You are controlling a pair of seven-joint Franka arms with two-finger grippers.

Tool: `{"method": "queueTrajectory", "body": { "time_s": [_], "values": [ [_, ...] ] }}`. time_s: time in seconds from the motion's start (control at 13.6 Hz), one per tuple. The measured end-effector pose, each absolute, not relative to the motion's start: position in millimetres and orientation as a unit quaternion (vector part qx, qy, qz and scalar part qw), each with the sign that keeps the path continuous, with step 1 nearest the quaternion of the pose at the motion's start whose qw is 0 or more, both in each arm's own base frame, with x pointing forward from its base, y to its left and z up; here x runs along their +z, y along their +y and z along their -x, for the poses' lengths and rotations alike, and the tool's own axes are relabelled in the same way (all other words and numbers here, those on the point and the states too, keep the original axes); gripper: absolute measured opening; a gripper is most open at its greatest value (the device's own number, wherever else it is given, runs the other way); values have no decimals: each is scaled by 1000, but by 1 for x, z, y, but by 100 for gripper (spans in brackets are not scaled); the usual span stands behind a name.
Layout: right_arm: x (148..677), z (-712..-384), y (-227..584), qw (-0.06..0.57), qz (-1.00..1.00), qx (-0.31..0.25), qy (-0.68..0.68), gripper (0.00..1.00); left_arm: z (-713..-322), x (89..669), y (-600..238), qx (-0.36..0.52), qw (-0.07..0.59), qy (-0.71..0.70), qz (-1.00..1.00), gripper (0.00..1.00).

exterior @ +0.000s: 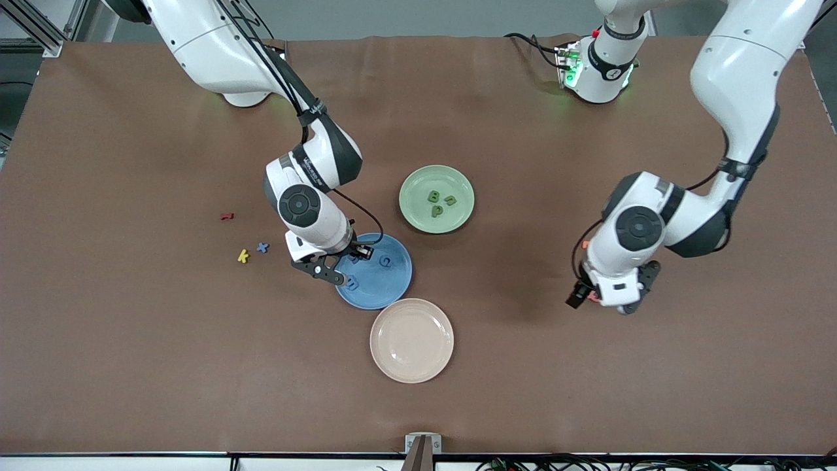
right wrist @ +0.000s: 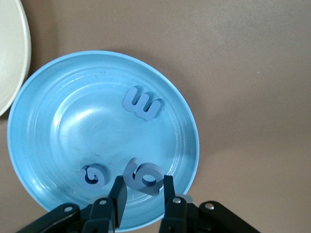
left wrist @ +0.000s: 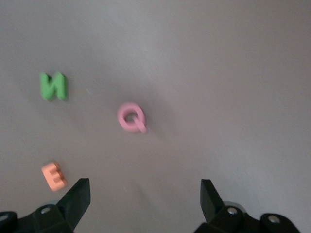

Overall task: Sort letters by color into matching plates
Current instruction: 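Open the right gripper over the blue plate while the left gripper grasps N, then lift the N with the left gripper while the right gripper grasps X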

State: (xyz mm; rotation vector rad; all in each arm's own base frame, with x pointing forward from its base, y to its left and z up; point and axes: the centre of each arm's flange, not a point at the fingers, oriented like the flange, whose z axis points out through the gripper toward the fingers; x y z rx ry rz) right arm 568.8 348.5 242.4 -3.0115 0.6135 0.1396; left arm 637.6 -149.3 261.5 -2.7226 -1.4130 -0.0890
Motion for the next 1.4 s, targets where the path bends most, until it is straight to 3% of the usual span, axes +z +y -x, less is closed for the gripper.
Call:
{"method": "queueTrajectory", "body": {
  "time_s": [0.15, 0.52, 0.96, 1.4],
  "values": [
    [243, -569, 349, 33, 978, 44, 199, 50, -642, 258, -118, -25, 39, -479, 877, 100],
    [244, -571, 350, 35, 979, 42, 198, 99, -640, 248, -72, -13, 48, -507, 860, 100],
    [230, -579, 314, 21, 985, 51, 162, 100, -633, 230, -39, 4, 55, -527, 848, 100],
    [221, -576, 228, 8, 991, 72, 114, 100, -615, 199, -7, -2, 12, -516, 857, 95]
  ]
}}
